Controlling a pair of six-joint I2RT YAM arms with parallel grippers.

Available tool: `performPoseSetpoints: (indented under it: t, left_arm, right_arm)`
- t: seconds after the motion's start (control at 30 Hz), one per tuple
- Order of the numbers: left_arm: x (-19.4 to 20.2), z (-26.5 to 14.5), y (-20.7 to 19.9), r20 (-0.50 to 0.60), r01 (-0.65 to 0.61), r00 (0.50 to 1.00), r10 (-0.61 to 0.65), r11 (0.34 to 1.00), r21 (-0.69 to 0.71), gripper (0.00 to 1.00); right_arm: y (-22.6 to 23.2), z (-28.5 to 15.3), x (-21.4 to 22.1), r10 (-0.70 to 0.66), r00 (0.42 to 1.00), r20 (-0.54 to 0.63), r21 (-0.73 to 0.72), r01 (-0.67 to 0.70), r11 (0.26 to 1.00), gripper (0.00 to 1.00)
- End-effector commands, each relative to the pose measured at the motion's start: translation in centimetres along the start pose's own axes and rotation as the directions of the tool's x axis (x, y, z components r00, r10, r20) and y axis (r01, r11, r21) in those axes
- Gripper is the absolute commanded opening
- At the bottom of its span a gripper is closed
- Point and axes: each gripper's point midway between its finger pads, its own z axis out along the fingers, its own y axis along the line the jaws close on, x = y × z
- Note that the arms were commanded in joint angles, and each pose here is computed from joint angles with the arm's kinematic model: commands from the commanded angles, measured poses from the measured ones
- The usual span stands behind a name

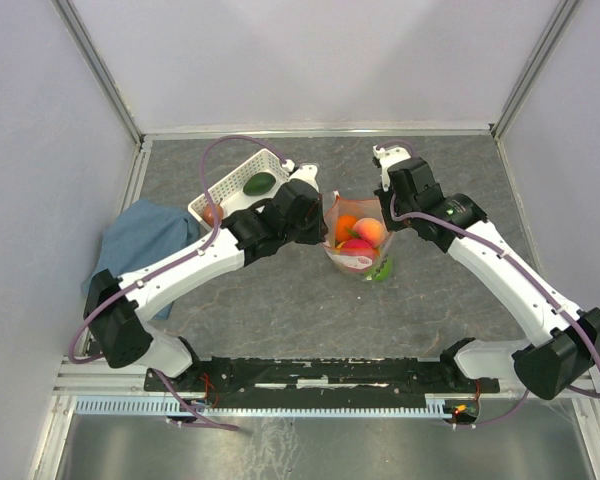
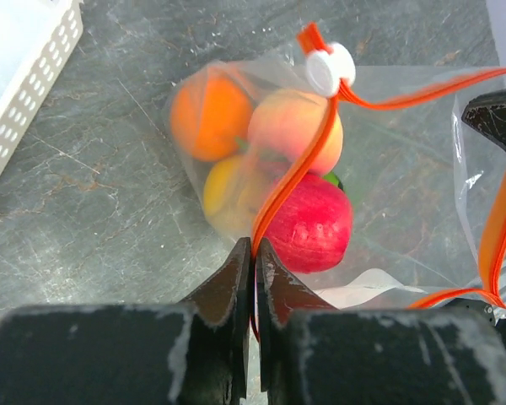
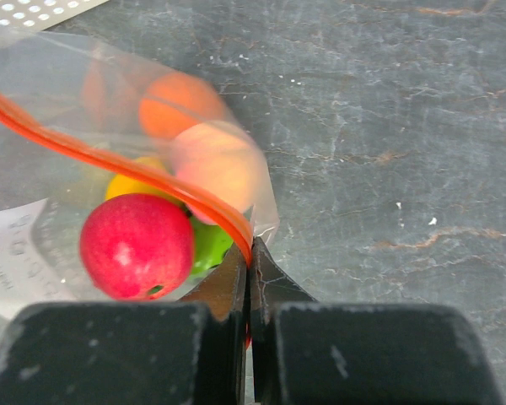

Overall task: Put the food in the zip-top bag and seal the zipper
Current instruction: Place the fake fruit in the zipper food storage bag.

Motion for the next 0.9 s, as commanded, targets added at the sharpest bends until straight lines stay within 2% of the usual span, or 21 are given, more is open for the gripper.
performPoseSetpoints:
  t: [0.0,0.2,0.4,0.73,0.87]
  left_arm:
    - [-2.6,-1.3,0.2,0.098,0.006,0.995,-0.005,1.0,-0.012,0.11]
    - [-2.3,-0.9,-0.1,0.086,0.01,0.996,-0.01,1.0,-0.001,0.11]
    - [-2.7,-0.9,-0.2,0.095,0.018,0.995,-0.018,1.0,0.003,0.23]
    - [-4.1,-2.2,1.4,0.137,0.046,0.99,-0.041,0.998,-0.031,0.6]
    - [-4.8,-2.5,3.5,0.145,0.064,0.988,-0.053,0.995,-0.078,0.7]
  right_arm:
    - [-2.1,-2.8,-3.0,0.003,0.993,0.116,0.08,-0.013,0.997,0.02]
    - [-1.3,-3.7,-4.1,0.023,0.982,0.187,0.016,-0.026,1.0,0.01]
    - [-0.6,-2.6,-3.3,0.031,0.988,0.151,-0.003,-0.031,1.0,0.01]
    - [0.2,-2.4,-3.8,0.061,0.985,0.163,-0.045,-0.054,0.998,0.01]
    - [0.3,-2.1,-3.6,0.061,0.986,0.157,-0.043,-0.055,0.998,0.01]
